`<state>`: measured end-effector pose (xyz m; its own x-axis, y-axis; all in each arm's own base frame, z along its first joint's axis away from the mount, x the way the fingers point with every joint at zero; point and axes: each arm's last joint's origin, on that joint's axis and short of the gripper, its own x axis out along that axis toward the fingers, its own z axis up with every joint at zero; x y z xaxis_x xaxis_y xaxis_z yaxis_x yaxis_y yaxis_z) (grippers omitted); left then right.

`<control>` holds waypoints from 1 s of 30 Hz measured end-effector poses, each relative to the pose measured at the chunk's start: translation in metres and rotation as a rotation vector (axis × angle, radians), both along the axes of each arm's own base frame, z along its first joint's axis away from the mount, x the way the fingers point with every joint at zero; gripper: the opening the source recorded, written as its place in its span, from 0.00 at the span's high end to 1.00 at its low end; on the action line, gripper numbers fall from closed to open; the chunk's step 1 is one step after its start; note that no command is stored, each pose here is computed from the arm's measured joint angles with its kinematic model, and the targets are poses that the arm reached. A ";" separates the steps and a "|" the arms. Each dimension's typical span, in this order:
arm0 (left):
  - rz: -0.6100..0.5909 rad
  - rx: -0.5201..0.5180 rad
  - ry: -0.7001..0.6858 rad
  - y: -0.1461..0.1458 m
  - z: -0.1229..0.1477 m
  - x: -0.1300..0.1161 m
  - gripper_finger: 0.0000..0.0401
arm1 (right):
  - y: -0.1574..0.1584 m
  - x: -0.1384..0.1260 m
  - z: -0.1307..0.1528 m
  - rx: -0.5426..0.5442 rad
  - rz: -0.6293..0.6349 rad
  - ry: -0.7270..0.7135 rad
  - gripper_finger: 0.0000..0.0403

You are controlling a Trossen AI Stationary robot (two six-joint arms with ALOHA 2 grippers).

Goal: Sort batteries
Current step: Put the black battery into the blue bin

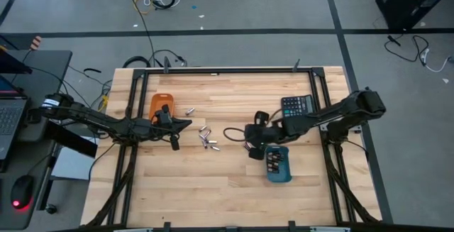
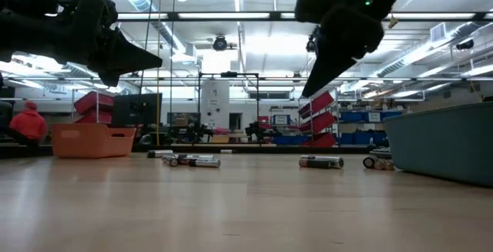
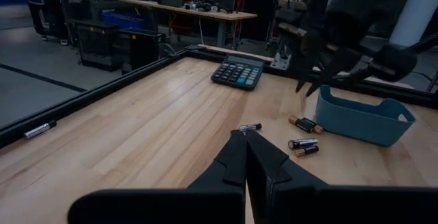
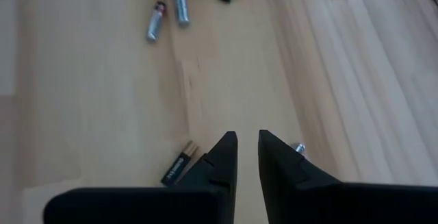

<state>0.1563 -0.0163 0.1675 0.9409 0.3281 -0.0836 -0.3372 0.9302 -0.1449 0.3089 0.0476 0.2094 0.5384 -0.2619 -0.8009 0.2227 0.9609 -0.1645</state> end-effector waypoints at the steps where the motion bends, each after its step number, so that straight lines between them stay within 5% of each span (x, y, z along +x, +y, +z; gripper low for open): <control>1: 0.000 0.000 0.000 0.000 0.000 0.000 1.00 | -0.001 0.004 -0.001 -0.002 -0.005 0.012 0.89; 10: 0.000 0.000 0.000 0.000 0.000 0.000 1.00 | -0.008 0.024 -0.019 0.035 -0.004 0.093 0.85; 30: 0.000 0.013 0.032 0.000 -0.003 0.000 1.00 | 0.004 0.032 -0.045 -0.047 0.210 0.195 0.65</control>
